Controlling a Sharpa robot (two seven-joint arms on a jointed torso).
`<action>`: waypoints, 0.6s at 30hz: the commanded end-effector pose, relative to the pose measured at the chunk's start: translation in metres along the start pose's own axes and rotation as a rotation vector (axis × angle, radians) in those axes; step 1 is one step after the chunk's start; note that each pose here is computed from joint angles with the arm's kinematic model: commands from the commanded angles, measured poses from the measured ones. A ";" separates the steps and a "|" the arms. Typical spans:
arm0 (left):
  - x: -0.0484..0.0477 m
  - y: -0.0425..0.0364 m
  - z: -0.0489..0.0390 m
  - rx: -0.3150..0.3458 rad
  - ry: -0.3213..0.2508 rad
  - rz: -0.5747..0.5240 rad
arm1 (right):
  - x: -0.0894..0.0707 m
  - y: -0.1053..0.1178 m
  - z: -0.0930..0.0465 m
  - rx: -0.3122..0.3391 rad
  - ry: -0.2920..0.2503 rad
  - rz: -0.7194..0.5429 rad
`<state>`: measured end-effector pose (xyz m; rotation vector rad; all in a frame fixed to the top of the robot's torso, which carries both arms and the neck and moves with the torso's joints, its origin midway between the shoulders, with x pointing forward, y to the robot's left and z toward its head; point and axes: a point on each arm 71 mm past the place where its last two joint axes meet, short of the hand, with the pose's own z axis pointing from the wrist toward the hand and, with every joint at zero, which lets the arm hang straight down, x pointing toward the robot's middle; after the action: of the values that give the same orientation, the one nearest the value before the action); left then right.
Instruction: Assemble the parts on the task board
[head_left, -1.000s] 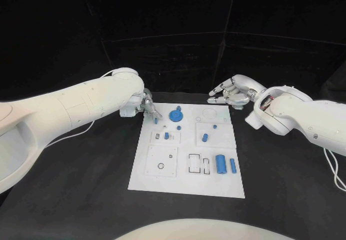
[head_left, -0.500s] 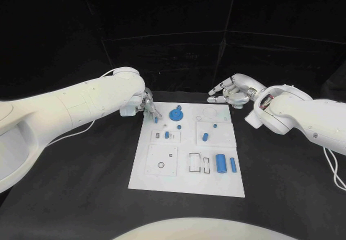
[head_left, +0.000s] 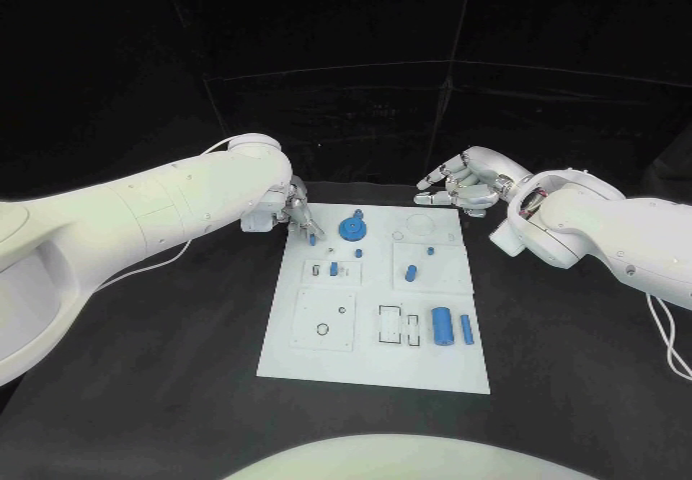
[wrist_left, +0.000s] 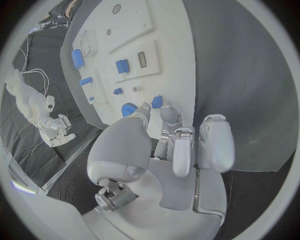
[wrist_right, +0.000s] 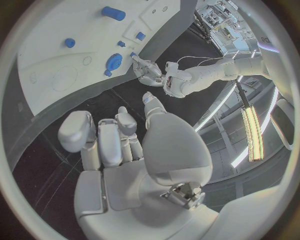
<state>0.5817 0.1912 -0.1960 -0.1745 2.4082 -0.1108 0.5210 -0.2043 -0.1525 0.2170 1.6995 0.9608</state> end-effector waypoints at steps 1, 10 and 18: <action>0.0009 -0.0026 -0.0003 0.012 0.012 0.019 | 0.000 0.001 0.001 -0.008 0.006 -0.002; 0.0010 -0.0035 0.0001 0.018 0.005 0.014 | 0.000 0.001 0.001 -0.006 0.008 -0.002; -0.0005 -0.0044 0.0006 0.032 -0.014 0.001 | 0.000 0.001 0.001 -0.006 0.011 -0.002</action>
<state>0.5817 0.1886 -0.1970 -0.1663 2.4078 -0.1267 0.5215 -0.2034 -0.1529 0.2155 1.7029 0.9614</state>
